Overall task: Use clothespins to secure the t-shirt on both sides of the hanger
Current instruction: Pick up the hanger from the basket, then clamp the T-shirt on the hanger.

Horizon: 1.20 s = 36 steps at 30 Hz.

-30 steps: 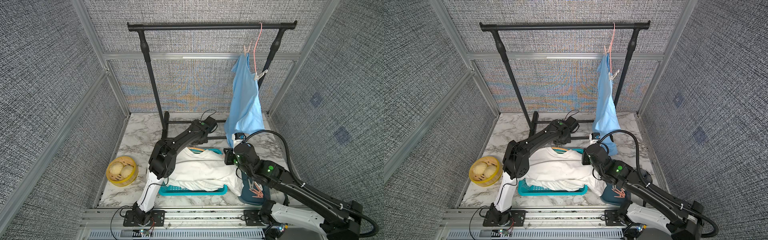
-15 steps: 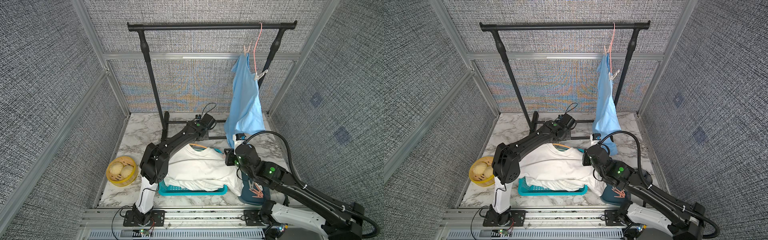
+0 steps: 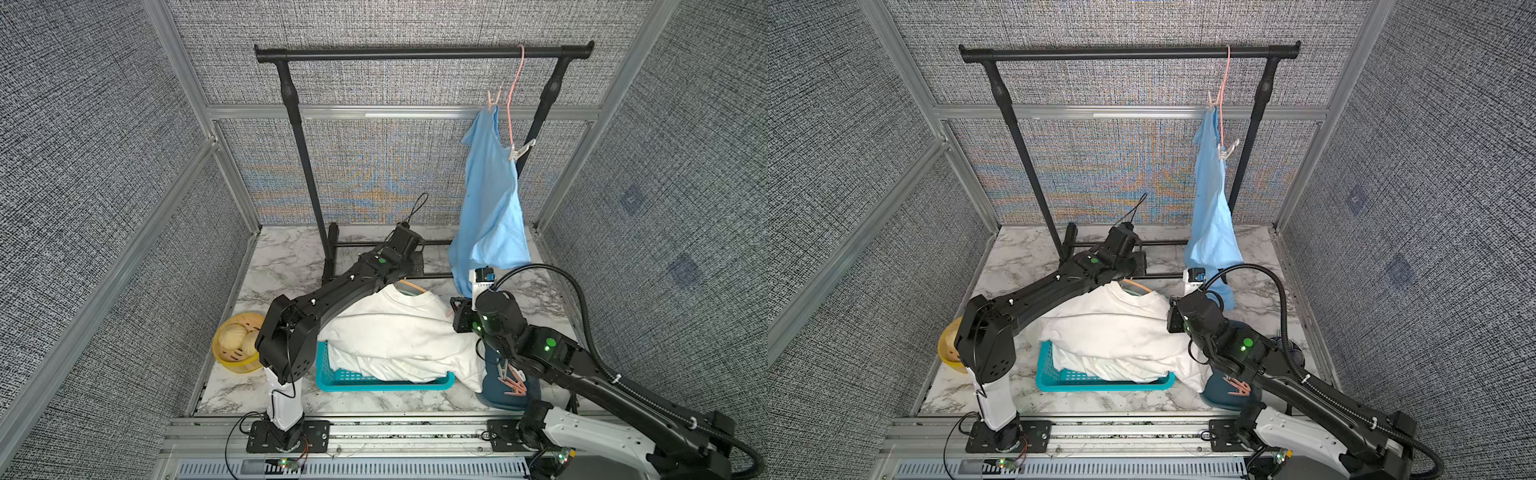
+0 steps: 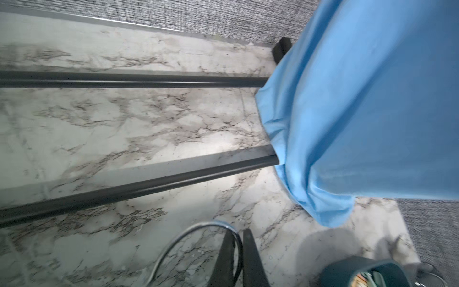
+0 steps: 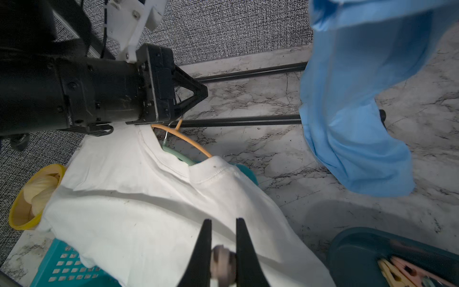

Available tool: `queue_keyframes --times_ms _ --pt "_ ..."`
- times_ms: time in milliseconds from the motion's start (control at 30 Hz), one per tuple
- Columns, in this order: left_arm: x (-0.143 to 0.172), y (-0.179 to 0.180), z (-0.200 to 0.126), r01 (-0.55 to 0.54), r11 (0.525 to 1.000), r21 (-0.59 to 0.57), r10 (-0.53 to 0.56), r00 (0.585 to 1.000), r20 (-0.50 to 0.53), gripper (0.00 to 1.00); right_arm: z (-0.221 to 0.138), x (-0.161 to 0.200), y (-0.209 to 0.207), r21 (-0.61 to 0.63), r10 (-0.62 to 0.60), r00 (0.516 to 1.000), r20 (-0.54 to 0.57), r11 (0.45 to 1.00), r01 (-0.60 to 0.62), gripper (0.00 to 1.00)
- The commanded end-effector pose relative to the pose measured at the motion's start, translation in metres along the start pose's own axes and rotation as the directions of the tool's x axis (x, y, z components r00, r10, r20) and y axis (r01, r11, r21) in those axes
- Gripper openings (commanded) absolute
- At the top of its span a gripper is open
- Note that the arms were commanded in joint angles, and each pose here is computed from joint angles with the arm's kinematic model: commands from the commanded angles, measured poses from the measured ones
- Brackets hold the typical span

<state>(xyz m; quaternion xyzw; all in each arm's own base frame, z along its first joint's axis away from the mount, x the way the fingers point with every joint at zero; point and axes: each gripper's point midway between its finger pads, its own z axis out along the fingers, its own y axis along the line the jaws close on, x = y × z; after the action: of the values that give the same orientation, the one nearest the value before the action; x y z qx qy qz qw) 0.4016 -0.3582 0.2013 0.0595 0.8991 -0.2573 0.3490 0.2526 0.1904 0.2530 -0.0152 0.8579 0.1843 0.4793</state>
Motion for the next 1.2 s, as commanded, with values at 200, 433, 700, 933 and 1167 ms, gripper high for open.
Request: queue_keyframes --times_ms 200,433,700,933,1167 --pt "-0.045 -0.044 -0.058 -0.031 0.969 0.245 -0.006 0.989 0.150 0.00 -0.002 -0.005 0.002 -0.010 0.009 1.000 0.030 1.000 -0.008 0.00" --pt "-0.051 -0.054 -0.116 -0.055 0.932 0.358 -0.046 0.962 0.269 0.00 -0.014 -0.018 0.015 -0.092 0.014 0.996 0.091 0.996 -0.006 0.00" --pt "-0.050 -0.040 -0.166 -0.166 0.944 0.286 0.054 0.931 0.362 0.00 -0.046 -0.036 0.043 -0.277 -0.092 0.971 0.220 0.949 0.153 0.00" --pt "-0.050 -0.067 -0.221 -0.171 0.855 0.490 -0.054 0.910 0.412 0.00 -0.099 -0.064 0.058 -0.381 -0.148 0.881 0.449 0.860 0.339 0.00" --pt "-0.050 -0.081 -0.249 -0.185 0.796 0.577 -0.086 0.908 0.411 0.00 -0.132 -0.080 0.062 -0.348 -0.254 0.795 0.551 0.796 0.496 0.00"
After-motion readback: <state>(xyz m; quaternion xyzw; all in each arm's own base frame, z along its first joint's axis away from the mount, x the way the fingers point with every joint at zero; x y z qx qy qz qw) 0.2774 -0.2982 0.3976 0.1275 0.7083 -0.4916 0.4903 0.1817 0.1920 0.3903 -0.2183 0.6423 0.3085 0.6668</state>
